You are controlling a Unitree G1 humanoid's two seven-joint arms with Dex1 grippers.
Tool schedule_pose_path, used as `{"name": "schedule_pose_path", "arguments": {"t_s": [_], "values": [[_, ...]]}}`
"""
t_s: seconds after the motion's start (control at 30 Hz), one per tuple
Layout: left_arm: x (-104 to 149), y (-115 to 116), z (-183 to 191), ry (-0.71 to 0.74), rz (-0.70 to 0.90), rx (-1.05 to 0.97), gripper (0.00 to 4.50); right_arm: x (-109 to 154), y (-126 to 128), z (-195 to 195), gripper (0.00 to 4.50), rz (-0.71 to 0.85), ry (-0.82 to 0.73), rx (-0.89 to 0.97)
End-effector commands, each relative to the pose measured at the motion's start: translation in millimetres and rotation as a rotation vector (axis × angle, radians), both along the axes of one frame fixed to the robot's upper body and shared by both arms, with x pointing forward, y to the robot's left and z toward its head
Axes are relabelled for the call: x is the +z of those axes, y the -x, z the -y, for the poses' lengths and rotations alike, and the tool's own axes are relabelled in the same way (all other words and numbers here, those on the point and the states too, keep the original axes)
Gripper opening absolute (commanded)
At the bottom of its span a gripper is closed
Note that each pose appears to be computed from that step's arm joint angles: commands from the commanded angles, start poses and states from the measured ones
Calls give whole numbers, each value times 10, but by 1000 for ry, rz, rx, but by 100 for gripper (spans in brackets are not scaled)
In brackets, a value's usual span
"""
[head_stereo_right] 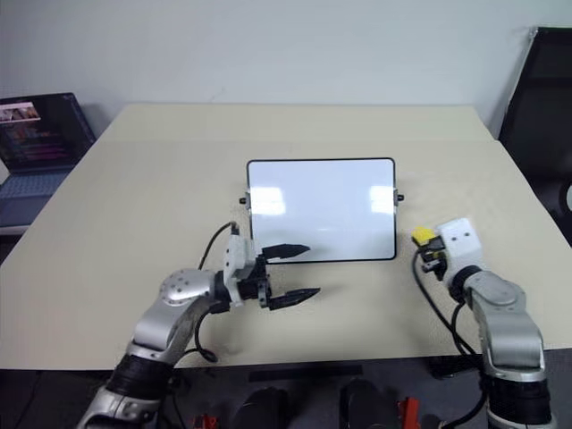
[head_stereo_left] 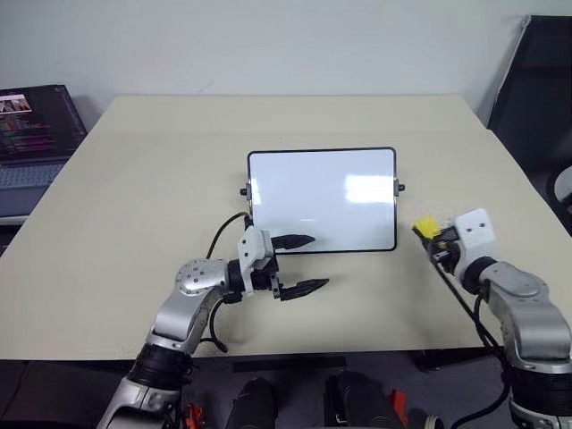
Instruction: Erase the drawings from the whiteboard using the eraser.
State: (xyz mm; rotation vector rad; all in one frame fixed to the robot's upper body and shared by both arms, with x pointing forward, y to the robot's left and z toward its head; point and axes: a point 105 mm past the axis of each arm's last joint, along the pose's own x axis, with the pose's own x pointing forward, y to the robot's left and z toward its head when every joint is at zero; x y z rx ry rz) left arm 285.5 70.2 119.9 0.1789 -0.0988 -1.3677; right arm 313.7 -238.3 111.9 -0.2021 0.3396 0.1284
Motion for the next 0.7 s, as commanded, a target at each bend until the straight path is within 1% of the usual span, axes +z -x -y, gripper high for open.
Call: {"name": "schedule_pose_path", "arguments": {"t_s": [0.03, 0.17, 0.3, 0.57, 0.7], "values": [[29, 25, 59, 0, 25, -81, 450, 57, 19, 98, 123, 5, -66, -89], [57, -33, 89, 6, 43, -94, 450, 3, 27, 94, 123, -28, -122, -129], [24, -52, 92, -29, 73, -117, 450, 6, -8, 42, 123, -30, -131, -127], [32, -73, 77, -36, 89, -122, 450, -29, -2, 113, 123, -46, -118, -157], [36, -70, 75, -37, 91, -122, 450, -103, 46, 174, 123, -76, -98, -181]]}}
